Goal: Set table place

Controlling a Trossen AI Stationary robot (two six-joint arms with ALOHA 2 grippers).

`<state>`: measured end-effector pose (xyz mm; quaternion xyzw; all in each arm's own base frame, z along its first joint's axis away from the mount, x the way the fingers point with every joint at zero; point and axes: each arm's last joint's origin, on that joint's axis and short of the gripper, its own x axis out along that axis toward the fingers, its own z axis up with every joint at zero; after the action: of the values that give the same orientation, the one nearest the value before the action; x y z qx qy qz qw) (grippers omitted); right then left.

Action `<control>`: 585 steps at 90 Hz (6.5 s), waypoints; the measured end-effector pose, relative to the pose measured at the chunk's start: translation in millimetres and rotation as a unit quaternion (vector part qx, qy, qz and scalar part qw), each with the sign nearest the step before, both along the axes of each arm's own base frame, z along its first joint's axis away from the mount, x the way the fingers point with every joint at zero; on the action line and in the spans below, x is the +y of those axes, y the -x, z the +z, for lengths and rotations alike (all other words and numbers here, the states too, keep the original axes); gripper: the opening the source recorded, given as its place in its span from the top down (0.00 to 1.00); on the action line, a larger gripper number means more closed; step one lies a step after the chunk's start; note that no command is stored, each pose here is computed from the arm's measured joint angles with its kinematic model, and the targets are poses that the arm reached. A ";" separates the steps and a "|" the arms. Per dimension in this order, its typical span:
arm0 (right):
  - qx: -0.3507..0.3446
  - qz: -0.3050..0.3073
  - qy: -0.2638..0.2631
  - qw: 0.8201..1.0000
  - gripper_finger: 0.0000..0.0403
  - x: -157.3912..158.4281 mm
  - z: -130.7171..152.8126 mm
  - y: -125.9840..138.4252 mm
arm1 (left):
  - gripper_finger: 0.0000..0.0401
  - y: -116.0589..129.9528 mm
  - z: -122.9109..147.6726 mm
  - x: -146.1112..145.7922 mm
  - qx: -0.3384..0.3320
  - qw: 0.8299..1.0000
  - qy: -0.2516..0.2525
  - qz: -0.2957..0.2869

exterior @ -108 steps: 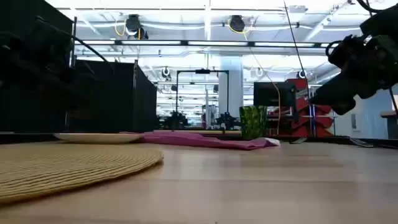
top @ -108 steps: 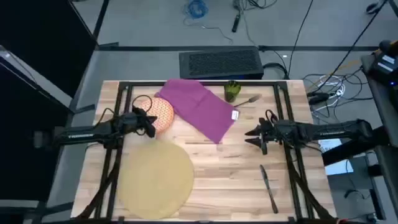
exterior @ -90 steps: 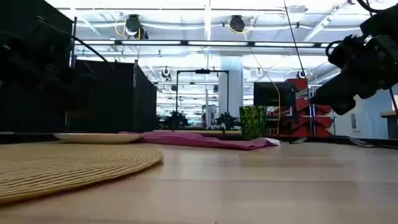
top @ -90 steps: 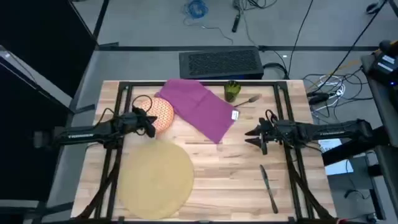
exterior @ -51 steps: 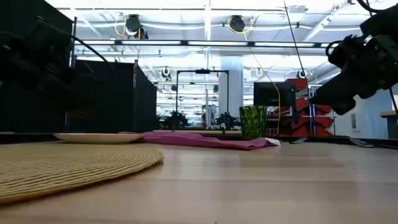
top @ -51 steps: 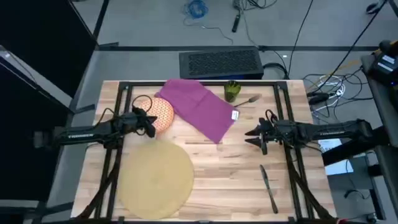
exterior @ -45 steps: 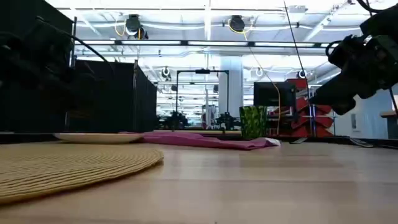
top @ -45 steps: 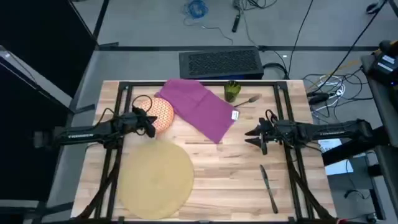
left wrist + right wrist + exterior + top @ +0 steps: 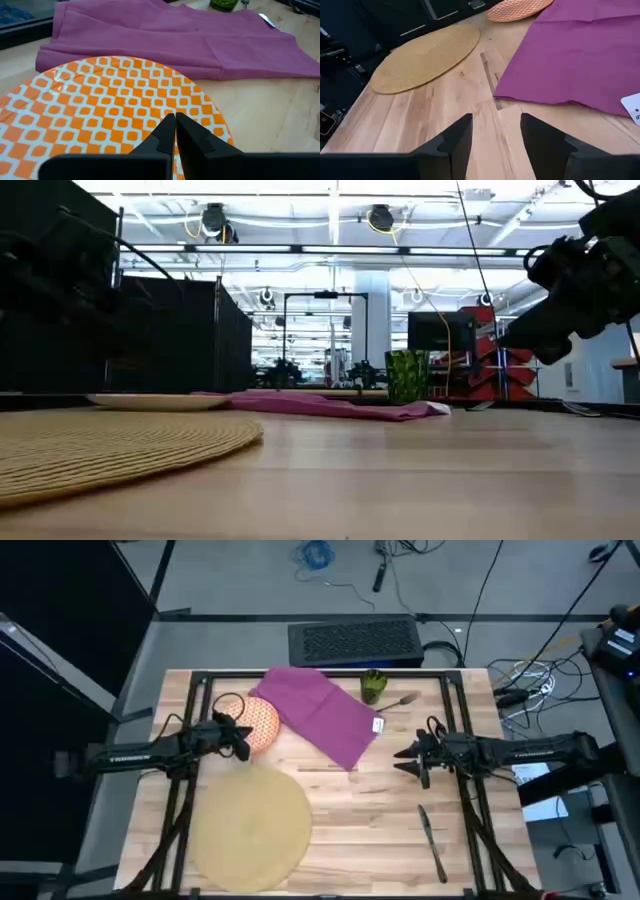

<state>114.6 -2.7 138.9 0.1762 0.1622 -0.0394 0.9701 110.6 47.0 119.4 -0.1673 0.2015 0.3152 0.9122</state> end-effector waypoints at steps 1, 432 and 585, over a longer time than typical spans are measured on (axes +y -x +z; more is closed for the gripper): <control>0.000 0.000 0.000 1.000 0.61 0.0 0.0 0.0 | 1.00 0.0 -0.1 0.0 0.000 1.000 0.000 0.000; -0.065 0.195 0.093 0.974 1.00 -36.2 182.4 -319.9 | 1.00 13.7 4.1 110.1 0.273 0.875 0.105 0.386; 0.208 0.204 -0.163 0.943 1.00 21.1 -0.4 -362.5 | 1.00 24.0 135.3 -7.5 -0.109 0.986 -0.087 0.087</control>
<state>477.1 18.5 138.5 0.2829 0.3971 0.1510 0.8599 86.6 39.5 254.8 -0.1377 0.0575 0.3894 0.9089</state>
